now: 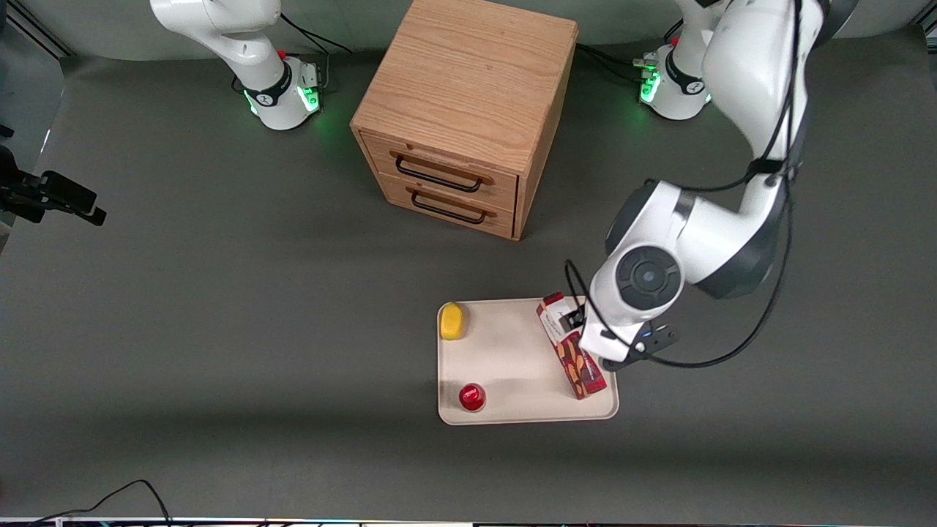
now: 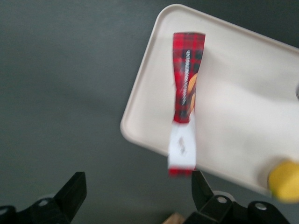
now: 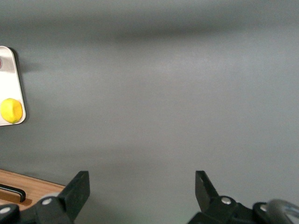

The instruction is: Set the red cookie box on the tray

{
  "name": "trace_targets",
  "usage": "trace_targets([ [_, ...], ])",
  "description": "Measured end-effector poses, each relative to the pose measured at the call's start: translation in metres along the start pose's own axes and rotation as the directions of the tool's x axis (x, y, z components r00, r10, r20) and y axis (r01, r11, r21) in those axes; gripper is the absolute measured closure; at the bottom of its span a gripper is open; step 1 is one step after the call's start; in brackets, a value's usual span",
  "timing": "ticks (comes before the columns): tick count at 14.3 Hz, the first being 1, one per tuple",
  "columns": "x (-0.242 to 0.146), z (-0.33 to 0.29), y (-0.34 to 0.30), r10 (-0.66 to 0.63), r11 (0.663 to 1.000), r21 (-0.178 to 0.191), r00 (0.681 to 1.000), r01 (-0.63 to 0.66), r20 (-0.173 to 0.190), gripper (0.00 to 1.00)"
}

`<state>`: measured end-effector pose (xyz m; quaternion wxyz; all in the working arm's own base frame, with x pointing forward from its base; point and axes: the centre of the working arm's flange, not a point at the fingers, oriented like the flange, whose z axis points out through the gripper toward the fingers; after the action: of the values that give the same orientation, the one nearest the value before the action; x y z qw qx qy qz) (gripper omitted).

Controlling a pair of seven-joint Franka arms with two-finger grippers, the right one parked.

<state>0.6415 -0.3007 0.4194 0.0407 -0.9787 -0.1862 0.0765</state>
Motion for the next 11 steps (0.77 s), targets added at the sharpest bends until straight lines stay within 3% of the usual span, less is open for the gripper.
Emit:
trace_targets([
  [2, -0.007, -0.049, -0.039, 0.092, 0.996, 0.008, 0.995, -0.092, 0.025, 0.0],
  [5, -0.002, -0.104, -0.12, 0.255, 0.967, -0.006, 0.967, -0.255, 0.023, 0.0],
  [9, 0.003, -0.127, -0.269, 0.376, 0.925, -0.056, 0.926, -0.375, 0.021, 0.0],
  [11, -0.005, -0.127, -0.308, 0.394, 0.918, -0.041, 0.919, -0.394, -0.006, 0.0],
])
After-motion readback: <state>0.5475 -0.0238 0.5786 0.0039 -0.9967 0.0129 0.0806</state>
